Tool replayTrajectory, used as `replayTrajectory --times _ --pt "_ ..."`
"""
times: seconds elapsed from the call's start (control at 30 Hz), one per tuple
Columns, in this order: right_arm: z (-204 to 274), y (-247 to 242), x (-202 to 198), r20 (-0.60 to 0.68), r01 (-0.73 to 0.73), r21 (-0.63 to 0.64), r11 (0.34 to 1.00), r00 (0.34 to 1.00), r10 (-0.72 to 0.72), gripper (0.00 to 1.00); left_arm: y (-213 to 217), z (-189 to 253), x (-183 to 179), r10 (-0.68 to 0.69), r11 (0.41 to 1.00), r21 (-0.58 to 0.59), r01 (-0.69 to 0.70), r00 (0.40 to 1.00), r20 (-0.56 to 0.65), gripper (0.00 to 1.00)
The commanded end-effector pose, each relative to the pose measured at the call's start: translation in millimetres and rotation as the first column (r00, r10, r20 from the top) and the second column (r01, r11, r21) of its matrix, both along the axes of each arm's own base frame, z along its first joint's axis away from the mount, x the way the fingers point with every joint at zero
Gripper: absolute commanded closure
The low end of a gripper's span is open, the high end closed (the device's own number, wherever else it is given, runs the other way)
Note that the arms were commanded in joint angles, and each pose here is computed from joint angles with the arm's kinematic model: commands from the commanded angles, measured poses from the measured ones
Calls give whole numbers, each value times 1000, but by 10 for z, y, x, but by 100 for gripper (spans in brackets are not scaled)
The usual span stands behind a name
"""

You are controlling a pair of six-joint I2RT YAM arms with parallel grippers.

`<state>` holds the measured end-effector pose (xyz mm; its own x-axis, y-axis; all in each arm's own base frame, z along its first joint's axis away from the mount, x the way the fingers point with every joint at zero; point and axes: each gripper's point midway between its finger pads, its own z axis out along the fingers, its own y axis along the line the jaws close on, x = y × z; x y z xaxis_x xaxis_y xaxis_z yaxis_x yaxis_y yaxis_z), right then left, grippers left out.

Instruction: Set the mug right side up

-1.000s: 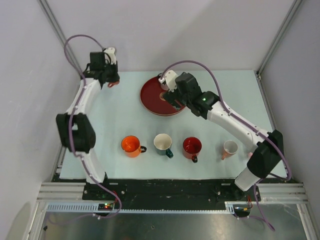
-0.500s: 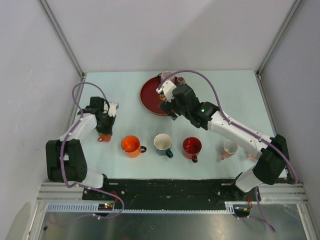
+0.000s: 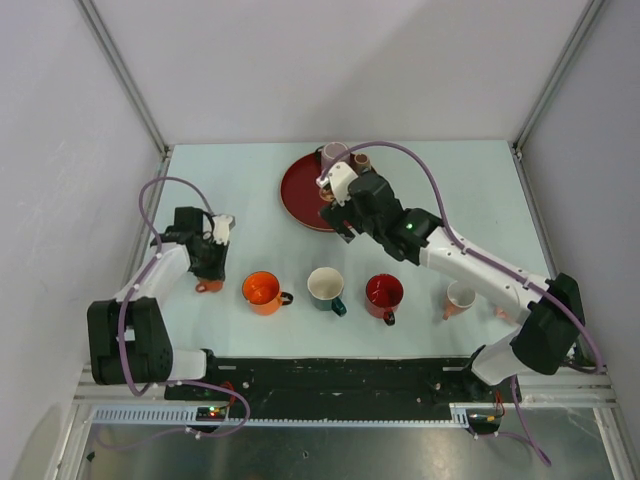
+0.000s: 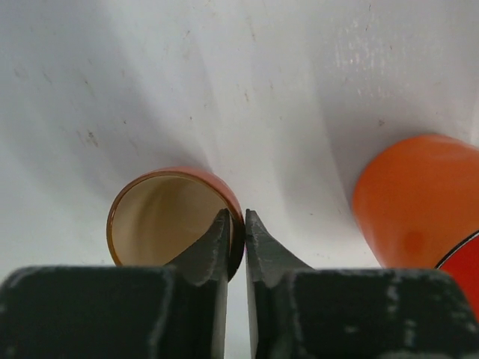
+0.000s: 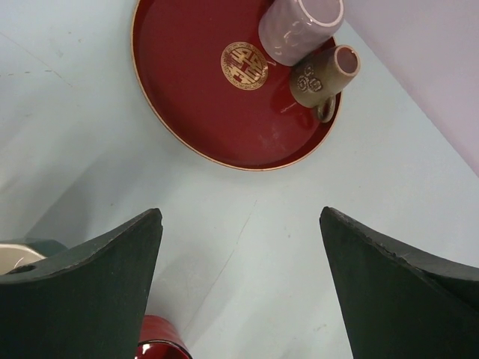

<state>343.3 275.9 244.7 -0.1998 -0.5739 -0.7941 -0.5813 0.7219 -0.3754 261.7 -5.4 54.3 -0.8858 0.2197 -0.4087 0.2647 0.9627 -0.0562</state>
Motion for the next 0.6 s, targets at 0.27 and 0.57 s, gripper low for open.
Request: replayTrajectory --times 0.27,0.57 --pt "-291 -288 740 -248 208 124 970 953 -173 7 28 287 36 -29 1000 10 28 997 77 36" --pt "-821 -629 1717 -295 98 -27 995 950 -101 13 -45 1058 187 -27 999 -29 34 981 193 18"
